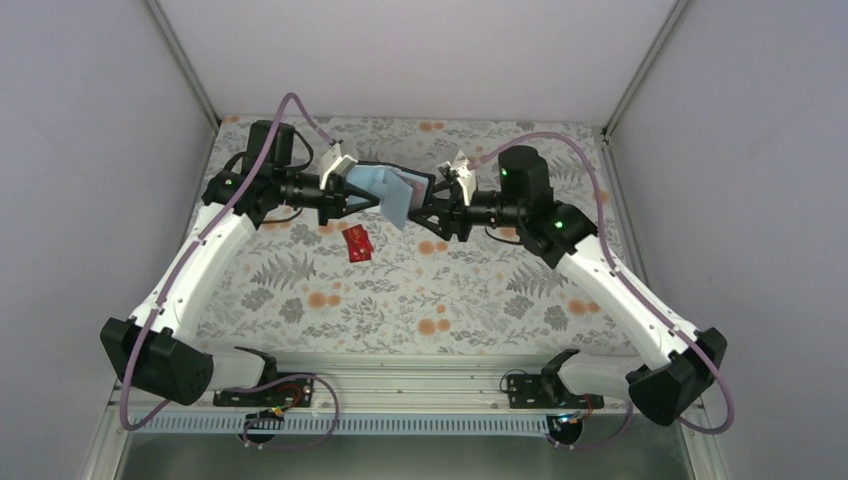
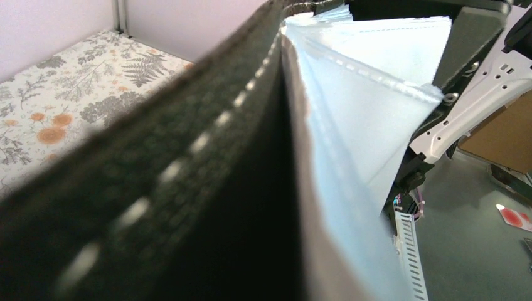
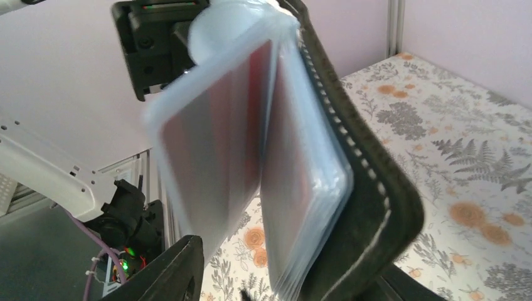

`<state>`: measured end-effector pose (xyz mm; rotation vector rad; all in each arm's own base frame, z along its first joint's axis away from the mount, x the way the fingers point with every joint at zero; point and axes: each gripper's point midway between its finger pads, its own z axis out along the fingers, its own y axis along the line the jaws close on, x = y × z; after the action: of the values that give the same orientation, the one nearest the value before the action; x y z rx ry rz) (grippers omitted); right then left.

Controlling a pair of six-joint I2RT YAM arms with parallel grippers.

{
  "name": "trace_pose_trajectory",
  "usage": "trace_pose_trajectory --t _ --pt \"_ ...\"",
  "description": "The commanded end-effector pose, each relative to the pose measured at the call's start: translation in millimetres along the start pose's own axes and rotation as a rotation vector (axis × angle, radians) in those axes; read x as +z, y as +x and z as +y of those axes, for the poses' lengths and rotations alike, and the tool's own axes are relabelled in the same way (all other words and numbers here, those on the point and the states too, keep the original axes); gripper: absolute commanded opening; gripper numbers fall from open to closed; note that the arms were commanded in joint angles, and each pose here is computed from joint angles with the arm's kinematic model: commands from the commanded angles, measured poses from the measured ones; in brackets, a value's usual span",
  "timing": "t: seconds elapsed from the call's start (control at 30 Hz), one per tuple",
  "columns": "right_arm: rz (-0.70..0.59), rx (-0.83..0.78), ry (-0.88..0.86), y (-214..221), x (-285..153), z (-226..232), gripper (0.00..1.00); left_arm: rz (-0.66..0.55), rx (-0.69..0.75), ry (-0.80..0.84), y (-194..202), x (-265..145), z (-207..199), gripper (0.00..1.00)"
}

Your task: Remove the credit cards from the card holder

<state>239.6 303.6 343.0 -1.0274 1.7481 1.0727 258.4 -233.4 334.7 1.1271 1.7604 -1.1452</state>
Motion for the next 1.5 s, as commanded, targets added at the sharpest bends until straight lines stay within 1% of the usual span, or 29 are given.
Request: trace_pose_trajectory --t 0.0,0.1,0.2,0.33,0.43,0.5,0.6,0.73,0.93,1.0,1.03,1.1,1.17,1.2,1.23,1.27,1.3,1.33,1.4,1.43,1.47 --pt "-0.009 -0.073 0.039 -1 -20 6 0.55 -0.020 0.025 0.010 -8 -2 -4 0.02" --pt "-0.031 -0.098 -0.012 -5 -23 16 0.58 -0.023 0.028 0.020 -9 -2 -6 0.02" --pt "-0.037 -0.095 -0.012 -7 -21 14 0.57 -0.027 0.032 0.039 -10 -3 -10 0.02" --pt "-0.065 -0.081 0.043 -13 -19 2 0.38 -0.031 0.040 0.053 -10 -4 -14 0.02" --pt "-0.084 -0.076 0.047 -18 -18 0 0.29 -0.033 0.044 0.073 -9 -4 -17 0.02" --pt "-0.092 -0.074 0.045 -21 -18 0 0.26 -0.037 0.046 0.089 -9 -4 -20 0.02" --pt "-0.092 -0.055 0.036 -22 -13 -3 0.26 -0.036 0.046 0.092 -9 -3 -20 0.02" --pt "-0.078 -0.022 0.030 -18 -1 -10 0.22 -0.040 0.047 0.107 -9 -3 -22 0.02" --pt "-0.093 -0.022 -0.013 -22 8 -4 0.13 -0.037 0.046 0.136 -5 0 -27 0.02" --pt "-0.091 -0.017 -0.049 -22 12 1 0.13 -0.033 0.044 0.135 -3 2 -26 0.03" --pt "-0.088 -0.017 -0.069 -22 14 4 0.13 -0.030 0.044 0.131 -2 2 -25 0.04" --pt "-0.089 -0.021 -0.096 -24 18 9 0.15 -0.023 0.041 0.117 -1 4 -22 0.10" --pt "-0.091 -0.024 -0.104 -24 19 12 0.13 -0.018 0.039 0.108 0 4 -20 0.16" --pt "-0.091 -0.025 -0.105 -24 19 12 0.11 -0.018 0.040 0.108 0 5 -20 0.18" --pt "-0.093 -0.025 -0.103 -25 19 12 0.07 -0.018 0.041 0.110 0 4 -21 0.24" --pt "-0.094 -0.024 -0.094 -25 18 12 0.04 -0.018 0.044 0.112 0 4 -21 0.34" --pt "-0.097 -0.023 -0.081 -26 16 11 0.04 -0.017 0.049 0.110 -1 3 -22 0.50" --pt "-0.097 -0.017 -0.068 -27 15 10 0.04 -0.012 0.052 0.096 -1 3 -20 0.71" --pt "-0.101 -0.006 -0.054 -29 12 9 0.04 -0.002 0.053 0.062 0 3 -14 0.94" --pt "-0.105 0.002 -0.060 -31 12 11 0.04 0.003 0.048 0.039 0 4 -9 0.99" --pt "-0.106 0.006 -0.072 -32 12 14 0.04 0.008 0.031 0.015 1 6 -3 1.00"
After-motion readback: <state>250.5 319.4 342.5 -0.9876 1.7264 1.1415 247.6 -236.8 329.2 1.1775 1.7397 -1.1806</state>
